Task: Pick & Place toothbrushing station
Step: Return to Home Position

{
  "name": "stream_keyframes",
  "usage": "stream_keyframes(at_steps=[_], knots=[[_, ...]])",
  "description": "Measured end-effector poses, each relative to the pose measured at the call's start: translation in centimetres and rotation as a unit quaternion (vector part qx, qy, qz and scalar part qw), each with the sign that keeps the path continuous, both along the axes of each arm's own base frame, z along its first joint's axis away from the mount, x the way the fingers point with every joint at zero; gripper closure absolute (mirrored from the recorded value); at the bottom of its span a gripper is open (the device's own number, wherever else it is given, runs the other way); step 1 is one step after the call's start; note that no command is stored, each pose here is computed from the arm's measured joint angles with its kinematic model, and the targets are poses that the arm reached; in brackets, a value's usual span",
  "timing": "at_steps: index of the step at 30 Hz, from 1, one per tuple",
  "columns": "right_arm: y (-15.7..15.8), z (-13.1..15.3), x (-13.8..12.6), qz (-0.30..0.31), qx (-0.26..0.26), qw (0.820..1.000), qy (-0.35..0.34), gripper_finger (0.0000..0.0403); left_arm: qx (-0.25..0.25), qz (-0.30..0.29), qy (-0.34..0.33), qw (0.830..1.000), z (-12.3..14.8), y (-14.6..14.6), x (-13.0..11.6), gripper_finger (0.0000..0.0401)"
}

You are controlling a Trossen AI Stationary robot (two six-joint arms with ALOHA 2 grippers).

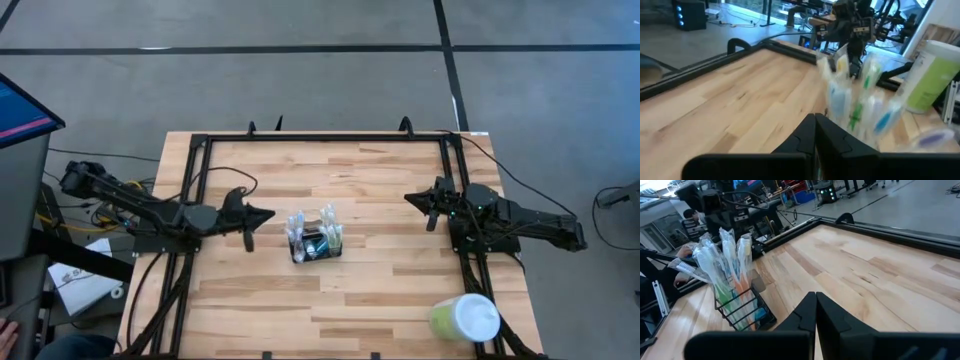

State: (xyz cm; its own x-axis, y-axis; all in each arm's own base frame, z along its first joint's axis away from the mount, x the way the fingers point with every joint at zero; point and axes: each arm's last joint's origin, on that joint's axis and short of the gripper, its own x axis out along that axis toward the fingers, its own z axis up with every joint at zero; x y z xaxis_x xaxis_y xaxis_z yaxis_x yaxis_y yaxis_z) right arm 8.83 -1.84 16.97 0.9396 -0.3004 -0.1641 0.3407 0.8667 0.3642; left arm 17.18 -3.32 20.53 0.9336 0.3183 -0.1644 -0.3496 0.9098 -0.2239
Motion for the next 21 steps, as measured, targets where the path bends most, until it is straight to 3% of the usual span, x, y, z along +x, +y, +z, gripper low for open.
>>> stream_keyframes(at_steps=[14, 21], knots=[[0.0, 0.0, 0.0, 0.000, -0.001, 1.000, 0.001, 0.0403, -0.019, -0.067, -0.037, 0.997, -4.6, 0.6, -4.9, 0.0401], [0.0, 0.0, 0.0, 0.000, -0.001, 1.000, 0.001, 0.0403, -0.002, -0.117, -0.026, 0.993, -4.9, 0.6, -5.7, 0.0401]])
